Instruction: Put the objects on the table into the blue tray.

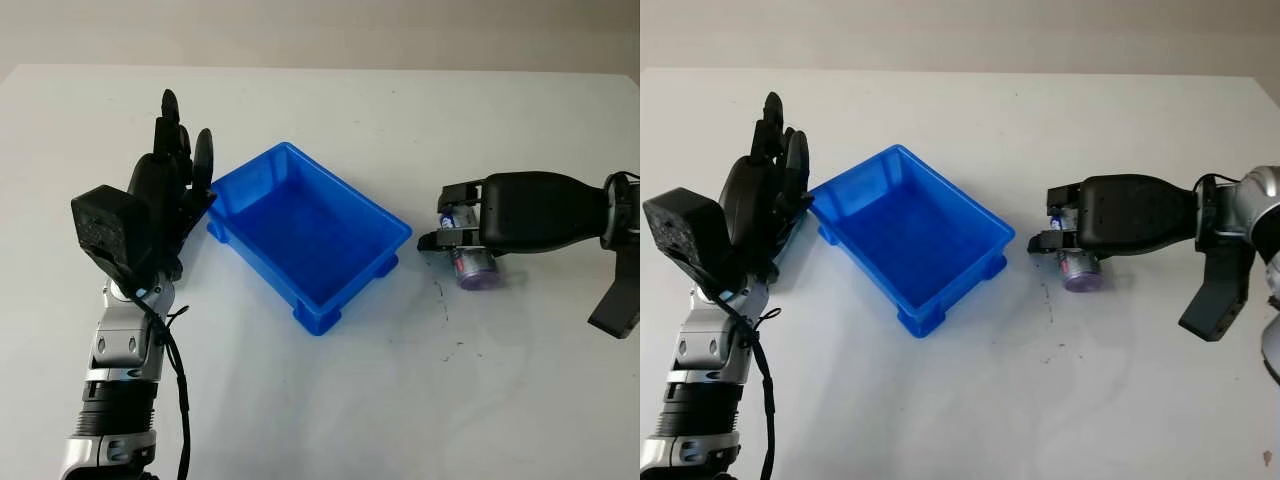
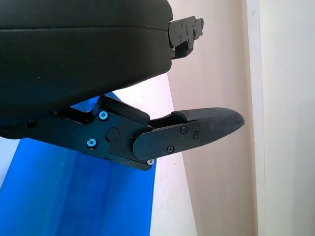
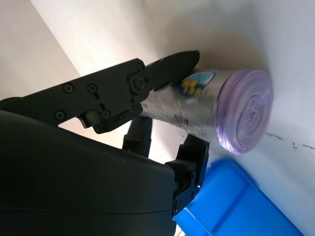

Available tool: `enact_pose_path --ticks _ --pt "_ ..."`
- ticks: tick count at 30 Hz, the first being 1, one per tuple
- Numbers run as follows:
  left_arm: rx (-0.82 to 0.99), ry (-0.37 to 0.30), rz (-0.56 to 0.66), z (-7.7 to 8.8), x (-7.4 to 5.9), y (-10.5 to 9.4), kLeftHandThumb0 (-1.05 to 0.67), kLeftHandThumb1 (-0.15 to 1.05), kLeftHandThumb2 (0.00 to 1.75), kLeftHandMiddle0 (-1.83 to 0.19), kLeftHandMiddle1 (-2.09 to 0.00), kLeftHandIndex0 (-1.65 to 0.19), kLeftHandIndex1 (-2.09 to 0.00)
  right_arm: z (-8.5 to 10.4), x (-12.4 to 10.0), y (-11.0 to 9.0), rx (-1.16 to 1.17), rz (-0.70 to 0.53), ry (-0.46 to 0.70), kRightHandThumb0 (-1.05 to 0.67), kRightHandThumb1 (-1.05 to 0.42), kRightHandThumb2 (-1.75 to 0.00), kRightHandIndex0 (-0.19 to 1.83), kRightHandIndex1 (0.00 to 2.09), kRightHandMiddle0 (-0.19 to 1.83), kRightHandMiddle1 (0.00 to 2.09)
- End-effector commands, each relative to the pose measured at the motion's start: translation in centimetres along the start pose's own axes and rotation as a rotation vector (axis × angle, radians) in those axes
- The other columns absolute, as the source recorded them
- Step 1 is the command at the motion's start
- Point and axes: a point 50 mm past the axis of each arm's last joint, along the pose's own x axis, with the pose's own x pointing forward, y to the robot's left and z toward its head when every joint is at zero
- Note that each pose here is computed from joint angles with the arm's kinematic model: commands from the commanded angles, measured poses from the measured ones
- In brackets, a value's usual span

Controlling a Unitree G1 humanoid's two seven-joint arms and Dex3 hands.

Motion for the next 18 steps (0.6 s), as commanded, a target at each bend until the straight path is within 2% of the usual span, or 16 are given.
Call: enact_pose_path --ticks 1,5,8,12,14,15,17,18 --pt "0.027 0.000 0.013 0.07 -0.38 0.60 -0.81 1.05 0.61 0.19 0.00 0.19 0.00 1.08 -0.23 0.89 0.038 0.031 -0.014 -0.39 -0.93 -0.05 0.31 1.99 0.30 1.73" --pt "0.030 -0.001 0.012 0.15 -0.45 0.66 -0.81 1.05 0.61 0.19 0.00 0.19 0.00 1.09 -0.05 0.97 0.050 0.047 -0.004 -0.38 -0.92 -0.05 0.41 2.04 0.33 1.80" --pt "0.027 0.001 0.012 0.15 -0.46 0.65 -0.81 1.05 0.60 0.19 0.00 0.19 0.00 1.16 0.01 1.02 0.056 0.049 0.000 -0.39 -0.92 -0.05 0.63 2.09 0.39 1.83" --pt "0.025 0.005 0.014 0.15 -0.43 0.60 -0.80 1.05 0.60 0.19 0.00 0.19 0.00 1.30 0.06 1.11 0.071 0.043 0.019 -0.47 -0.87 -0.05 0.80 2.09 0.46 1.46" --pt "0.028 0.002 0.016 0.15 -0.38 0.54 -0.80 1.05 0.60 0.19 0.00 0.19 0.00 1.39 0.09 1.20 0.096 0.039 0.049 -0.50 -0.89 -0.06 0.89 2.09 0.48 1.39" --pt "0.028 0.002 0.016 0.15 -0.37 0.52 -0.80 1.05 0.60 0.19 0.00 0.19 0.00 1.40 0.12 1.24 0.102 0.038 0.063 -0.51 -0.93 -0.06 0.93 2.09 0.49 1.46" --pt "0.032 0.002 0.013 0.16 -0.34 0.50 -0.80 1.05 0.60 0.19 0.00 0.19 0.00 1.29 0.22 1.22 0.112 0.036 0.094 -0.52 -1.01 -0.07 1.03 2.09 0.55 1.86" --pt "0.033 0.001 0.012 0.17 -0.34 0.50 -0.80 1.05 0.60 0.19 0.00 0.19 0.00 1.22 0.28 1.20 0.122 0.033 0.111 -0.53 -1.03 -0.08 1.07 2.09 0.64 1.97"
